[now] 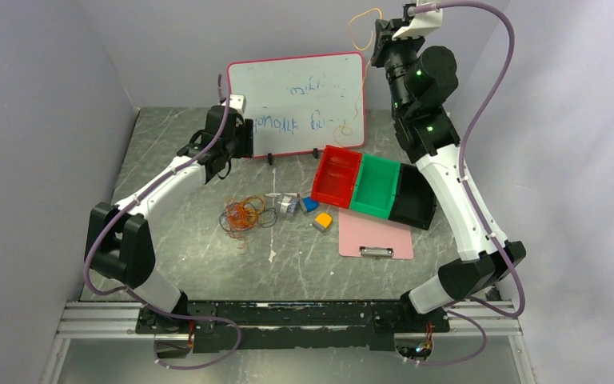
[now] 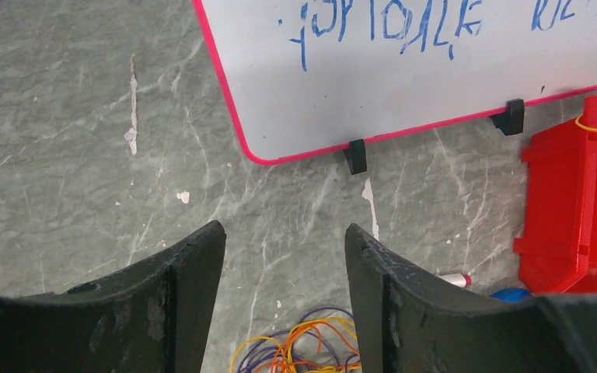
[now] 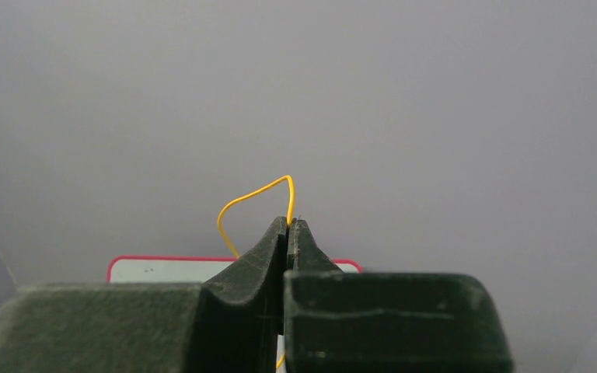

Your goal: Untangle the cables

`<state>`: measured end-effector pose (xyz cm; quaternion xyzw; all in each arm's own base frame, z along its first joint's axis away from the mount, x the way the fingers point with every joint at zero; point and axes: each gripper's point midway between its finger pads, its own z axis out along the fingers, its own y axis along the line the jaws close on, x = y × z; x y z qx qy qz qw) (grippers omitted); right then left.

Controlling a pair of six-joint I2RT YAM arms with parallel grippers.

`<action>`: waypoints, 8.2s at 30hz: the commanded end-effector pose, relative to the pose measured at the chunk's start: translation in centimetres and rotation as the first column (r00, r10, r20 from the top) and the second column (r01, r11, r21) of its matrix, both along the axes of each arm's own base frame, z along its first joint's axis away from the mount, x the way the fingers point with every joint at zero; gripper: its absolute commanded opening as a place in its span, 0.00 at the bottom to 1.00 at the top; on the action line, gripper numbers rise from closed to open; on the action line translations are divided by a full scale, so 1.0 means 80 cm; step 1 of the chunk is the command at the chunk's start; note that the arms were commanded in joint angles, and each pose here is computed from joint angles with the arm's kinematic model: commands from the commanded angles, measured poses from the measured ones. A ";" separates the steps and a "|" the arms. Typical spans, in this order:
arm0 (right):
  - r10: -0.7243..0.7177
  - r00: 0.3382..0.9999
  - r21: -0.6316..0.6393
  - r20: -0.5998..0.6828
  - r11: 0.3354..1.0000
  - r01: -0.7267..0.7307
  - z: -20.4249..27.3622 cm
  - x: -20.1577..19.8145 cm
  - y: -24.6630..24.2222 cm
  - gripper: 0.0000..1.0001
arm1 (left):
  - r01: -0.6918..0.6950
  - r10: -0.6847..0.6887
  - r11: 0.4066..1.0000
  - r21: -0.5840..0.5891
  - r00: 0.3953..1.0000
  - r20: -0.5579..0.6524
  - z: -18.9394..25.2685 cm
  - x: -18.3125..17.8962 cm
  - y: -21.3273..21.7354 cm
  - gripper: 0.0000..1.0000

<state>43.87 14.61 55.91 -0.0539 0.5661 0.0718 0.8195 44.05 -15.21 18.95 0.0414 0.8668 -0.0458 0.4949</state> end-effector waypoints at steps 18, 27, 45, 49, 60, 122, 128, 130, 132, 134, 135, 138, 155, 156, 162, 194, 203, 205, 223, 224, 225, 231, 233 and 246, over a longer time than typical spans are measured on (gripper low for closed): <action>0.056 0.968 0.051 0.246 0.996 -0.071 0.103 -0.054 -0.009 0.00 | 0.011 -0.011 1.000 -0.006 1.000 0.014 0.005 0.009 -0.004 0.63; 0.054 0.974 0.047 0.221 0.997 -0.066 0.091 -0.044 -0.006 0.00 | 0.008 -0.008 1.000 -0.004 1.000 0.018 0.007 0.009 -0.002 0.63; 0.038 0.854 0.072 0.519 0.994 -0.088 0.218 -0.103 -0.021 0.00 | 0.009 -0.009 1.000 -0.005 1.000 0.018 0.007 0.009 -0.003 0.63; 0.049 0.853 0.065 0.519 0.993 -0.097 0.219 -0.096 -0.015 0.00 | 0.009 -0.009 1.000 -0.006 1.000 0.016 0.007 0.009 -0.003 0.62; 0.072 0.916 0.035 0.396 0.995 -0.093 0.164 -0.050 0.003 0.00 | 0.010 -0.010 1.000 -0.006 1.000 0.014 0.006 0.010 -0.003 0.62; 0.373 0.923 0.006 0.095 0.927 -0.375 0.008 0.077 0.122 0.00 | 0.249 -0.236 0.961 -0.124 0.966 0.107 0.031 -0.009 -0.054 0.91; 0.378 0.922 0.006 0.080 0.925 -0.380 0.006 0.070 0.120 0.00 | 0.436 -0.368 0.869 -0.232 0.885 0.284 0.071 -0.025 -0.097 0.95; 0.379 0.922 0.010 0.079 0.925 -0.381 0.006 0.068 0.119 0.00 | 0.488 -0.384 0.830 -0.269 0.851 0.358 0.088 -0.031 -0.109 0.95; 0.384 0.920 0.013 0.075 0.922 -0.386 0.006 0.066 0.120 0.00 | 0.540 -0.395 0.786 -0.299 0.812 0.429 0.106 -0.035 -0.124 0.95; 0.395 0.916 0.014 0.071 0.918 -0.397 0.005 0.065 0.122 0.00 | 0.582 -0.409 0.751 -0.311 0.780 0.474 0.122 -0.034 -0.141 0.95; 0.398 0.915 0.014 0.070 0.916 -0.400 0.005 0.064 0.122 0.00 | 0.599 -0.416 0.737 -0.313 0.767 0.488 0.126 -0.031 -0.150 0.96; 0.406 0.912 0.014 0.065 0.913 -0.407 0.003 0.064 0.124 0.00 | 0.647 -0.444 0.701 -0.300 0.725 0.527 0.142 -0.019 -0.178 0.95; 0.426 0.903 0.028 0.060 0.903 -0.428 0.002 0.048 0.122 0.00 | 0.697 -0.539 0.666 -0.266 0.696 0.474 0.106 0.039 -0.262 0.50; 0.426 0.903 0.027 0.063 0.903 -0.428 0.003 0.044 0.121 0.00 | 0.703 -0.546 0.660 -0.266 0.691 0.474 0.105 0.039 -0.265 0.36; 0.407 0.911 0.018 0.060 0.913 -0.409 0.003 0.036 0.112 0.00 | 0.687 -0.530 0.680 -0.255 0.702 0.477 0.122 0.038 -0.257 0.07; -0.047 0.959 -0.015 -0.278 0.999 0.045 -0.187 -0.002 -0.030 0.00 | 0.798 -0.698 0.550 -0.248 0.602 0.387 0.149 -0.017 -0.361 0.07; -0.034 0.908 0.009 -0.419 0.999 0.042 -0.276 -0.015 -0.032 0.00 | 0.798 -0.749 0.512 -0.318 0.596 0.290 0.049 -0.016 -0.378 0.07; -0.029 0.900 0.018 -0.436 0.999 0.042 -0.286 -0.018 -0.031 0.00 | 0.797 -0.751 0.510 -0.323 0.596 0.284 0.044 -0.017 -0.378 0.07; -0.072 0.846 0.063 -0.528 0.990 0.123 -0.338 -0.028 -0.048 0.00 | 0.761 -0.778 0.505 -0.407 0.606 0.167 0.006 -0.069 -0.349 0.52; -0.077 0.842 0.064 -0.534 0.989 0.131 -0.341 -0.028 -0.051 0.00 | 0.750 -0.769 0.524 -0.403 0.620 0.154 0.007 -0.074 -0.340 0.56; -0.072 0.840 0.065 -0.538 0.990 0.127 -0.343 -0.028 -0.050 0.00 | 0.743 -0.762 0.539 -0.398 0.631 0.147 0.008 -0.075 -0.336 0.57; -0.033 0.824 0.065 -0.566 0.994 0.084 -0.362 -0.020 -0.037 0.00 | 0.712 -0.733 0.607 -0.354 0.673 0.097 -0.001 -0.091 -0.298 0.68; -0.040 0.827 0.064 -0.561 0.994 0.091 -0.361 -0.017 -0.039 0.00 | 0.681 -0.708 0.649 -0.339 0.704 0.059 -0.011 -0.095 -0.277 0.71; -0.023 0.850 0.083 -0.527 0.993 0.078 -0.344 0.028 -0.033 0.00 | 0.443 -0.487 0.825 -0.350 0.872 -0.044 -0.027 -0.085 -0.151 0.73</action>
